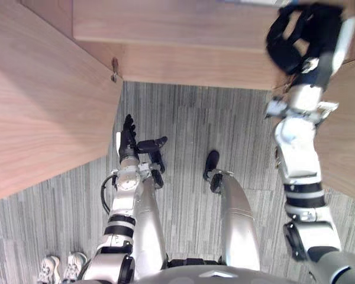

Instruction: Walk over to the cabinet, pick up the folder, carry it to the office cabinet, place the folder inside the office cabinet, then close the office cabinet door

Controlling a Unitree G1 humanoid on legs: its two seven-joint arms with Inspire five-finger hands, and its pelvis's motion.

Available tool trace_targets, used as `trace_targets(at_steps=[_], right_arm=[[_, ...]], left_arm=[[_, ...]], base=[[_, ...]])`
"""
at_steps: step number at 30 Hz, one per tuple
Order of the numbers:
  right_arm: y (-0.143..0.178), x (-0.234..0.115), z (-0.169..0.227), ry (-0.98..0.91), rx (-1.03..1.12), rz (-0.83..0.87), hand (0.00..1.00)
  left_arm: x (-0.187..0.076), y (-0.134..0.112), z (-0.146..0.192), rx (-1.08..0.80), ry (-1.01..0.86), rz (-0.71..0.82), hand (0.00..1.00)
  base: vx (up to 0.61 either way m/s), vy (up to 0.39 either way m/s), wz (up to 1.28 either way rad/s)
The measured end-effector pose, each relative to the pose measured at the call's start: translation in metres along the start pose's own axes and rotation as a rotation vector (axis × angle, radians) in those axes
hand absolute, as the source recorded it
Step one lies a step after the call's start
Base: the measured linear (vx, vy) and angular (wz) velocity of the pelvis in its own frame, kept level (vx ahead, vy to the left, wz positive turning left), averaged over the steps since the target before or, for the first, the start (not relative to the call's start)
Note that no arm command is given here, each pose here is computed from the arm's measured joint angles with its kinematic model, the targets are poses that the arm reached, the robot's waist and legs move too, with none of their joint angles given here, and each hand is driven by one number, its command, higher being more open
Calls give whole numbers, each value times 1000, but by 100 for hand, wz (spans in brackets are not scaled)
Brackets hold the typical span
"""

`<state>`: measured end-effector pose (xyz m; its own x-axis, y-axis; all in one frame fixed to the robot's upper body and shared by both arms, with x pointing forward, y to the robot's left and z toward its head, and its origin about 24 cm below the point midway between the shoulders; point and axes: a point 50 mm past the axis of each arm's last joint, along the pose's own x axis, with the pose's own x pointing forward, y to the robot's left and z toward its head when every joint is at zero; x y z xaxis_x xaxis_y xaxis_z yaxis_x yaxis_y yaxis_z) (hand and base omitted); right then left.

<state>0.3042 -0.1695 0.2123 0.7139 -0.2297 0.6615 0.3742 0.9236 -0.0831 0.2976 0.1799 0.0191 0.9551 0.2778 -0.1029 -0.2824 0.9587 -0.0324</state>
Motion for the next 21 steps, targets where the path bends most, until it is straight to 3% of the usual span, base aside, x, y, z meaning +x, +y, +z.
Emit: trace_targets(at_steps=[7,12,13,21], right_arm=[[47,-123,-68,468,53,318,0],[41,-204,-119,811,-84,434,0],[35,-222,-133,901,-134,453,100],[-22,-308,-171,1343,-294,413,100]], left_arm=[[-27,6,-50,53,185,-1,100],[-52,16,-94,151,363,-10,100],[-58,18,-105,166,413,-10,100],[-87,41,-138,262,569,3,100]], base=[[130,80,-25],[100,32,-4],[145,42,-5],[121,28,-8]])
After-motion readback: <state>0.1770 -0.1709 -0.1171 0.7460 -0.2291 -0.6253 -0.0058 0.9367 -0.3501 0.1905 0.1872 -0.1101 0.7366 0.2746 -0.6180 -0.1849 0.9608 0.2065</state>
